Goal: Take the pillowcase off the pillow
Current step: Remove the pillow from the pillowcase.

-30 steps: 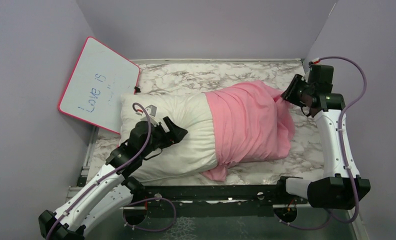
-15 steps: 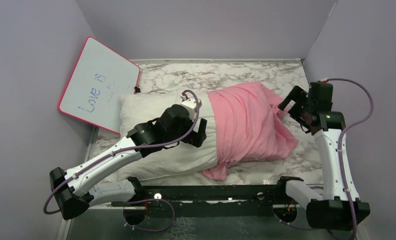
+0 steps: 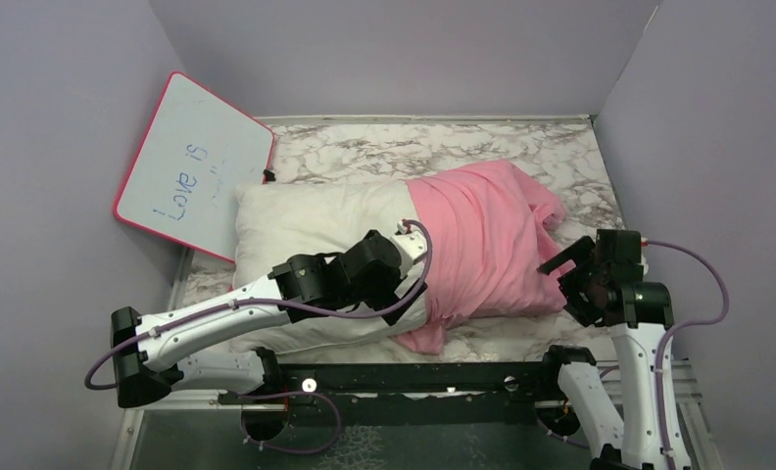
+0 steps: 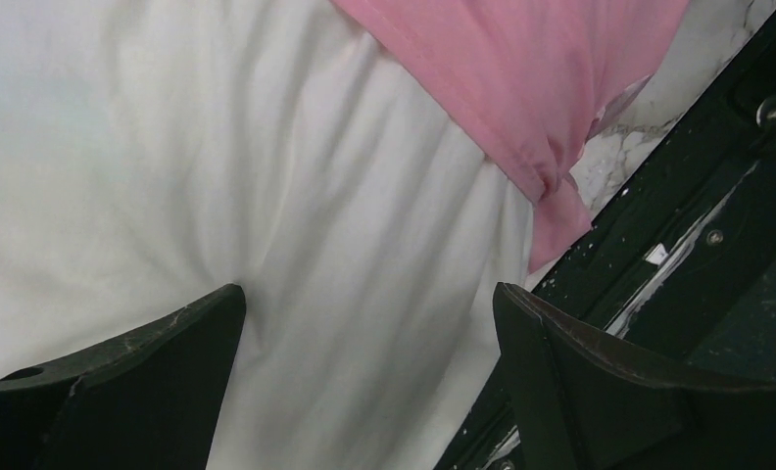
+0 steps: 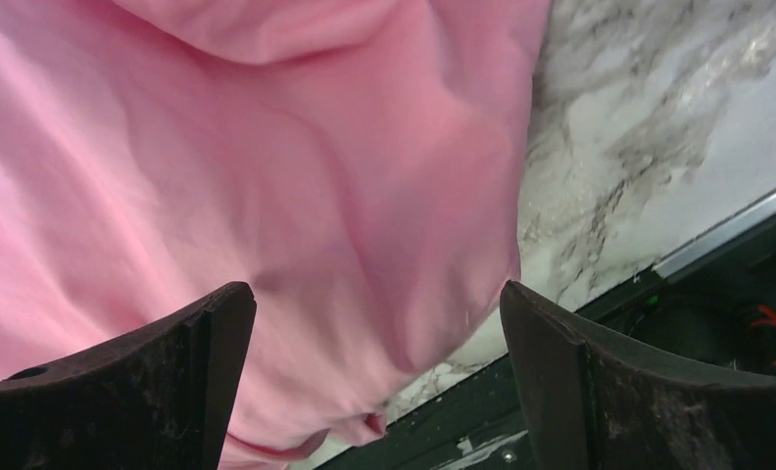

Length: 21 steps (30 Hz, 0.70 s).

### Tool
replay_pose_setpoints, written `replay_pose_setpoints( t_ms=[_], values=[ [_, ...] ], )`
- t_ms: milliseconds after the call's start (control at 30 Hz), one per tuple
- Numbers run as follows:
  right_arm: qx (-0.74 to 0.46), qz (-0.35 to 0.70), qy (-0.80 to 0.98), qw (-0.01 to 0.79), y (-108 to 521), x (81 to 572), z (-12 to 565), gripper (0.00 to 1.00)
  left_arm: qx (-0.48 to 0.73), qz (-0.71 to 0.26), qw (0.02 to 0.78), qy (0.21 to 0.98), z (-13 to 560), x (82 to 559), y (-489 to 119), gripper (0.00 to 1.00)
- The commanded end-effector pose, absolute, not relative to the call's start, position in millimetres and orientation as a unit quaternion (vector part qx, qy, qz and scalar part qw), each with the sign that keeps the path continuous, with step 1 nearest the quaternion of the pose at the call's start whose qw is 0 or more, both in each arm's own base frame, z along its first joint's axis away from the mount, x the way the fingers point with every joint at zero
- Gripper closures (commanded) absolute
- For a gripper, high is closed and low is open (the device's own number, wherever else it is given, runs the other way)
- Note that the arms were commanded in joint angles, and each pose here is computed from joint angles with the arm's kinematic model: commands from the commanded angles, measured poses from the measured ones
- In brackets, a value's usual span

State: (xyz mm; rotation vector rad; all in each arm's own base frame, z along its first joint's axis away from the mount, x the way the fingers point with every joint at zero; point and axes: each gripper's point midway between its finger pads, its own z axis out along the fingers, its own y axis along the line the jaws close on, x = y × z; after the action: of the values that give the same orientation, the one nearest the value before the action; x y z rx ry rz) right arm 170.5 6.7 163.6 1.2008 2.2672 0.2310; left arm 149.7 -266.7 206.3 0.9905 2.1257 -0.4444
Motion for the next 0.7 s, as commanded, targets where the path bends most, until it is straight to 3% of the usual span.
replay_pose_setpoints(
  t_ms=[0,133,233,333,400,467,567,667],
  values=[
    [0.503,0.124,0.826,0.224,26.3,144.8,151.3,0.0,0.436,-0.121,0.345,0.822,176.5,141.8,-260.3,0.01],
    [0.513,0.148,0.818,0.213,35.0,141.6,144.4,0.02,0.435,-0.071,0.333,0.834,155.0,150.2,-256.8,0.06],
    [0.525,0.147,0.812,0.206,35.5,139.1,138.4,0.11,0.425,0.008,0.298,0.855,139.4,156.7,-238.9,0.27],
    [0.544,0.136,0.801,0.209,30.8,137.4,133.7,0.27,0.413,0.046,0.283,0.865,128.8,158.9,-229.1,0.38],
    [0.556,0.129,0.792,0.217,26.4,138.6,131.7,0.45,0.408,0.044,0.28,0.868,125.8,157.4,-228.7,0.45],
    [0.557,0.134,0.787,0.229,25.1,143.7,133.3,0.6,0.398,0.049,0.288,0.87,126.5,159.3,-225.6,0.58],
    [0.561,0.114,0.776,0.265,11.1,153.2,141.5,0.74,0.382,0.06,0.306,0.87,132.0,164.9,-221.1,0.79],
    [0.561,0.09,0.765,0.304,-4.2,160.9,155.4,0.98,0.374,0.065,0.315,0.87,134.9,167.4,-218.4,0.96]
  ],
)
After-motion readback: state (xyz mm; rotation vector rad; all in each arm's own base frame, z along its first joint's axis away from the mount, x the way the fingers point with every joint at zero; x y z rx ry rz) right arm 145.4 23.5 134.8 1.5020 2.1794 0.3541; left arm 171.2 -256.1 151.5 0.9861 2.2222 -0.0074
